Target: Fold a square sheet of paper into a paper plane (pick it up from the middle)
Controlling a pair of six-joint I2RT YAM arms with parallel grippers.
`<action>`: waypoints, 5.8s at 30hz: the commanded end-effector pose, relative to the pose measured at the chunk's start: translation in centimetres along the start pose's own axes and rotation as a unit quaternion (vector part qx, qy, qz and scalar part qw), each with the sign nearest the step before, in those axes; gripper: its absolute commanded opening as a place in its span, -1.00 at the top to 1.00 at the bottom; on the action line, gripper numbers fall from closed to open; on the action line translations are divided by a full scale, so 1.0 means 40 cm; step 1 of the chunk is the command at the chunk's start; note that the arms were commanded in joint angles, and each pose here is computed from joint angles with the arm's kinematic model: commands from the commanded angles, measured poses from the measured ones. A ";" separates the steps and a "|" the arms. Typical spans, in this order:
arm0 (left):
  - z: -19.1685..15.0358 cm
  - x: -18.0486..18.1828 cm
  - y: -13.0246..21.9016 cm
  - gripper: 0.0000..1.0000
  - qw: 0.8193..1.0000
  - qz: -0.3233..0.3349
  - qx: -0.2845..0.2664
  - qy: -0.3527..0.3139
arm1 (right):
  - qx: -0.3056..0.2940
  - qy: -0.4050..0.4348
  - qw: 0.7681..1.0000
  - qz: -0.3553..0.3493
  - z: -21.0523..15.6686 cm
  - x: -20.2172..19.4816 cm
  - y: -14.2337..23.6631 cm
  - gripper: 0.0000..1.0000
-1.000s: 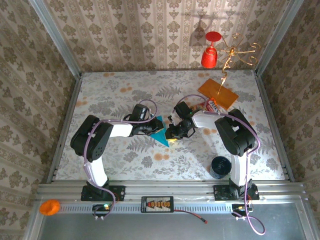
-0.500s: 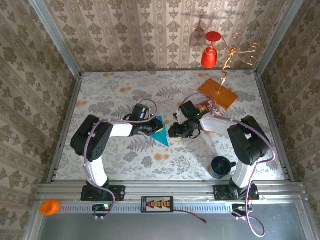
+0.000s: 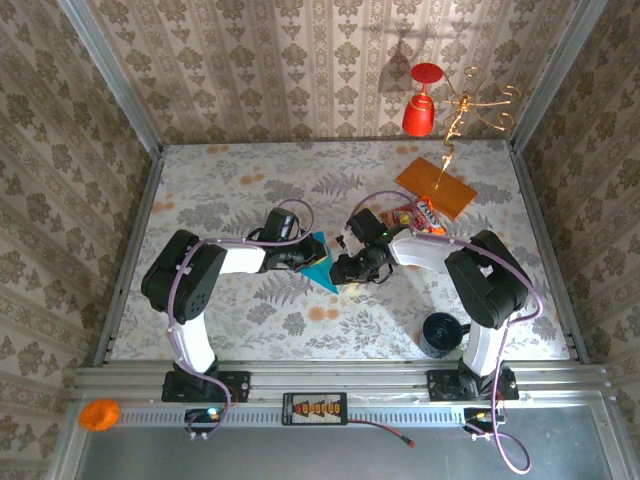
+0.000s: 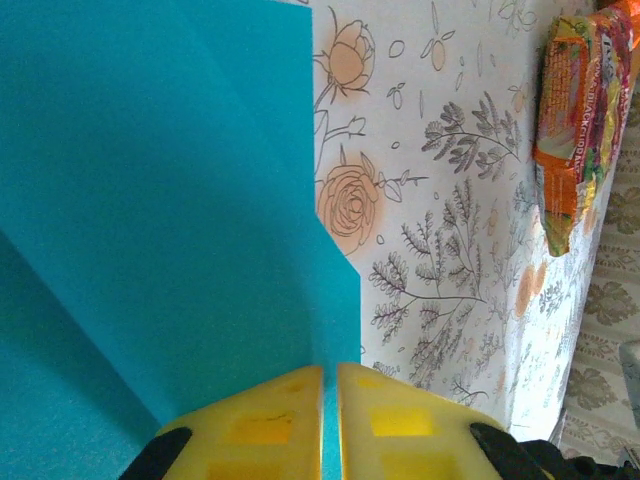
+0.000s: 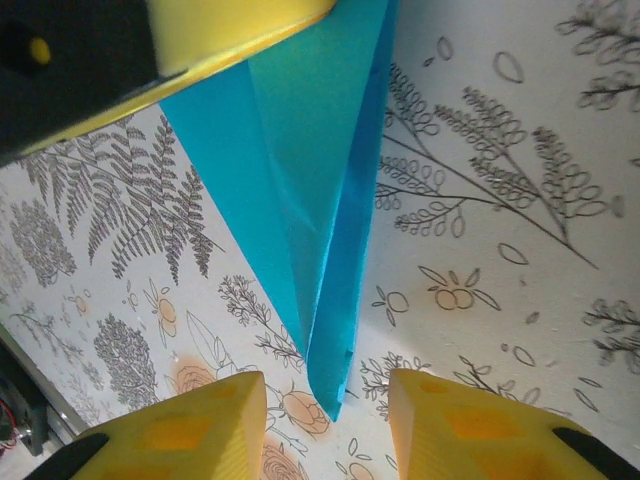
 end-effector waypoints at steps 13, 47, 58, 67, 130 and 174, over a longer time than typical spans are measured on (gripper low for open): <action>-0.004 0.007 0.005 0.76 1.000 0.017 -0.006 -0.007 | 0.052 0.016 0.998 -0.026 -0.017 -0.003 -0.039 0.41; 0.000 0.010 0.011 0.78 1.000 0.021 -0.011 -0.003 | 0.021 0.003 0.999 0.027 0.021 0.006 -0.018 0.57; 0.000 0.011 0.011 0.77 1.000 0.022 -0.011 -0.003 | 0.029 0.010 0.999 0.022 0.021 0.000 -0.035 0.54; -0.001 0.012 0.011 0.77 1.000 0.023 -0.011 -0.001 | 0.030 0.015 0.999 0.019 0.024 -0.005 -0.046 0.55; 0.014 0.055 0.009 0.79 0.998 0.054 -0.021 0.020 | 0.089 -0.043 0.995 0.008 -0.030 -0.058 -0.077 0.71; 0.001 0.139 -0.017 0.83 0.985 0.154 0.011 0.073 | -0.020 0.045 0.999 0.014 0.090 0.051 0.001 0.72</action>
Point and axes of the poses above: each hand's point on the last joint's axis, 136 mm out from that joint toward the fingers, its own y axis back along the fingers, its own x axis along the line the jaws close on, z = x × y, the point moved 8 cm from there along y, back along the fingers, and after that the axes turned 13 degrees about y, right-handed, at the moved point
